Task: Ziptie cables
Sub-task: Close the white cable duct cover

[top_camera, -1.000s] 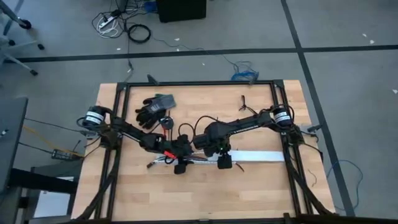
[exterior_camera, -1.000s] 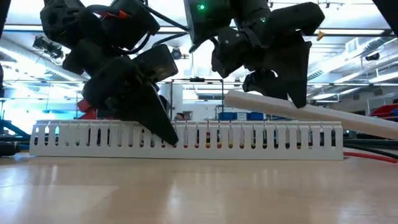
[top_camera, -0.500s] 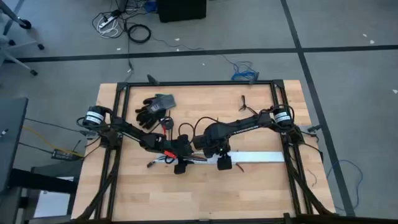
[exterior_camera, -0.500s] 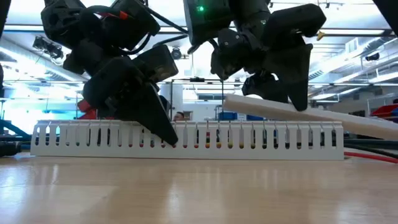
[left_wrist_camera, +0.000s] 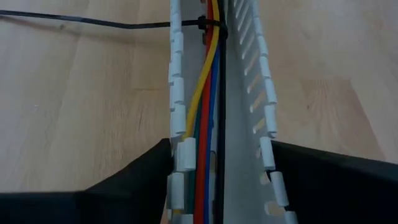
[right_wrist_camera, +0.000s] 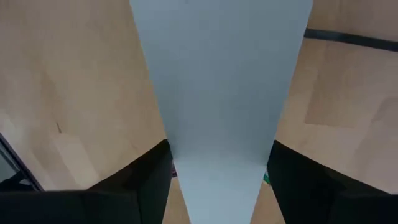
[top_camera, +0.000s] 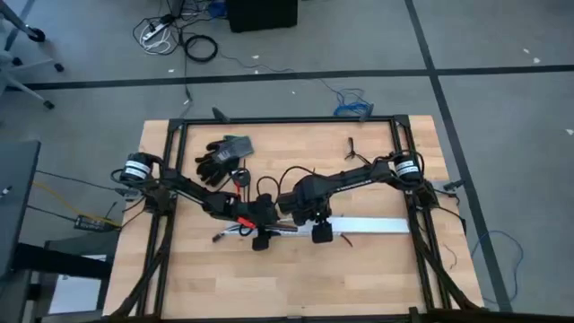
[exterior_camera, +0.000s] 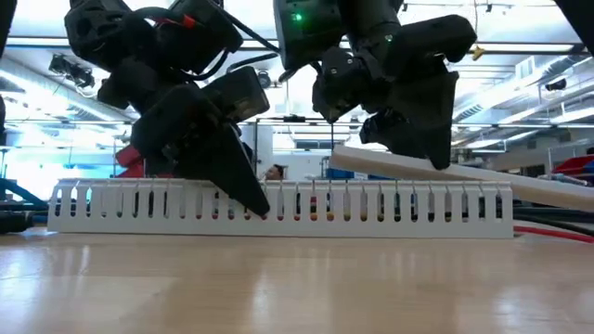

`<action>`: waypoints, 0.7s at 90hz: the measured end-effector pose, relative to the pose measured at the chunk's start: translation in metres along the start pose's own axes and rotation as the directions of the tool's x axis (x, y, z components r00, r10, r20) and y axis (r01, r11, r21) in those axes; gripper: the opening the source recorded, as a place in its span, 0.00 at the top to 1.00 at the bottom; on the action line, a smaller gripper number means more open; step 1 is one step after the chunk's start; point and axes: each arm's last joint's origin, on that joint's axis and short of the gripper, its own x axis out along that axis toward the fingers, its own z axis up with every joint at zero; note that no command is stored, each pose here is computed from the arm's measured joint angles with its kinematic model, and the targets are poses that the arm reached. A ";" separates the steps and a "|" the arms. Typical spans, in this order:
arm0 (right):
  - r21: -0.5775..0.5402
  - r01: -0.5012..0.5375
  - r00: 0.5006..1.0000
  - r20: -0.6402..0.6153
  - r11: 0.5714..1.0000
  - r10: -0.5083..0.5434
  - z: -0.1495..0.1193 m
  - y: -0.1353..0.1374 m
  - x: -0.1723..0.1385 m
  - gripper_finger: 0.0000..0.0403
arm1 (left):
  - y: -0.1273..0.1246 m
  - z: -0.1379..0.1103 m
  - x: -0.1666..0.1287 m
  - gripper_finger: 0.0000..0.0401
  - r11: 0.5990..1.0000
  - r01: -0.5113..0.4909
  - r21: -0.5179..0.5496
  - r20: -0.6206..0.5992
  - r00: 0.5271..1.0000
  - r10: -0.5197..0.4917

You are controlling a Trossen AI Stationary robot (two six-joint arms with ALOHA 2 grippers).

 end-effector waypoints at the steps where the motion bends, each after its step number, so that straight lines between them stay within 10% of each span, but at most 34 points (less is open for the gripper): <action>1: 0.000 0.000 1.000 0.000 1.000 0.000 0.000 0.000 0.000 0.43 | 0.000 0.000 0.000 0.42 1.000 0.000 -0.001 0.000 1.000 0.000; 63: -0.006 -0.007 1.000 -0.022 1.000 0.007 -0.002 -0.002 0.000 0.43 | 0.000 0.000 0.000 0.42 1.000 -0.008 -0.003 -0.015 1.000 0.008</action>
